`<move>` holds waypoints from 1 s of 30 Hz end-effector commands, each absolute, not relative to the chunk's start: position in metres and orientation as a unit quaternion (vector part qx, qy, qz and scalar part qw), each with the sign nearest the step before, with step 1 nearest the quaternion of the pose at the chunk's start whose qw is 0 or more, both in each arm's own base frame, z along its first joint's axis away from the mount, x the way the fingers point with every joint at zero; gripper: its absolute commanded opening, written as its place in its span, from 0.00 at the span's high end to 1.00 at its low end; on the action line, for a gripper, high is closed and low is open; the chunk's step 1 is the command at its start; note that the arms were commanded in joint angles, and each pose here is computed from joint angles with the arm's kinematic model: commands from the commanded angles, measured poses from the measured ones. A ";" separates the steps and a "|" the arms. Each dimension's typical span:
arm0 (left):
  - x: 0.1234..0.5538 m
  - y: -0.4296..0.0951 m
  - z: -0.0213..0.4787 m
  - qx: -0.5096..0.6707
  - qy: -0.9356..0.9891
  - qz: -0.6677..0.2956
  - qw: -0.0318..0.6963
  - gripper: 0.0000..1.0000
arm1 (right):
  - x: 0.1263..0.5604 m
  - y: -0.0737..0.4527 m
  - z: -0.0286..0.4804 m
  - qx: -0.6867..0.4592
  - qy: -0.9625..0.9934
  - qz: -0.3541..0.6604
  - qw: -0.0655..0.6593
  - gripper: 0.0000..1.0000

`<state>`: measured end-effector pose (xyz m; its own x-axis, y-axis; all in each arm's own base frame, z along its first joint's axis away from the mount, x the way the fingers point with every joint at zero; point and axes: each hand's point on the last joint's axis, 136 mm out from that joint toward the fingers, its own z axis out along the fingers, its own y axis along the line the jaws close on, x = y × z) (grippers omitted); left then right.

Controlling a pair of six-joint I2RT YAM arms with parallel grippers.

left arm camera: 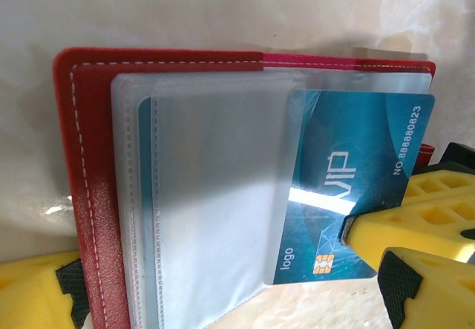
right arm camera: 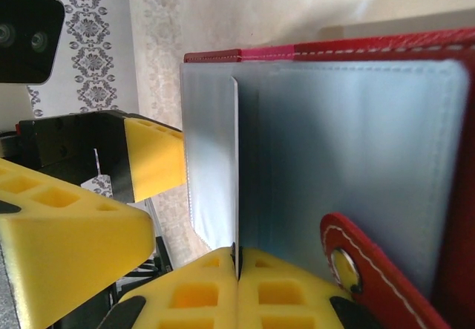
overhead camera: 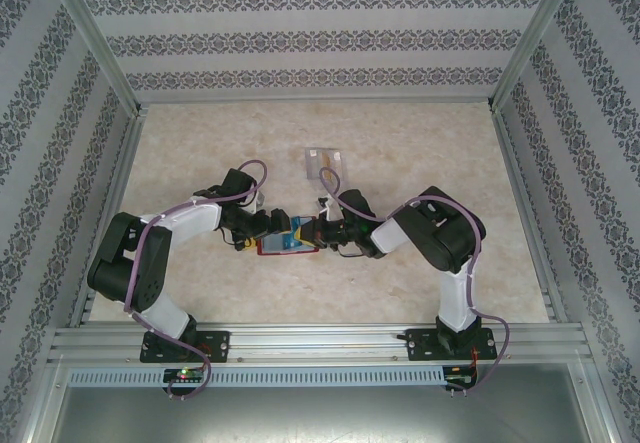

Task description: Put the credit cards into the card holder

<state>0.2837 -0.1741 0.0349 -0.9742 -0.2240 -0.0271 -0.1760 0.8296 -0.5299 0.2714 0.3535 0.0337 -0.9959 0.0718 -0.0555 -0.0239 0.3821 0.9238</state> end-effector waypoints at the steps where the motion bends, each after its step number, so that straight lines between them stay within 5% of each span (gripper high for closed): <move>1: 0.280 -0.173 0.010 -0.107 0.957 -0.267 0.036 0.00 | 0.270 0.357 0.023 0.022 0.833 0.551 0.042 1.00; 24: 0.282 -0.176 0.011 -0.118 0.952 -0.282 0.038 0.01 | 0.265 0.387 0.024 0.041 0.822 0.567 0.041 1.00; 30: 0.288 -0.161 0.021 -0.151 0.940 -0.299 0.054 0.01 | 0.264 0.367 0.016 0.046 0.852 0.516 0.068 0.88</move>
<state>0.2868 -0.1695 0.0382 -0.9586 -0.2845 -0.0089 -0.2258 0.7793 -0.5846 0.2691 0.3785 0.0319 -0.9907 0.1306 -0.0385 0.0108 0.3572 0.9340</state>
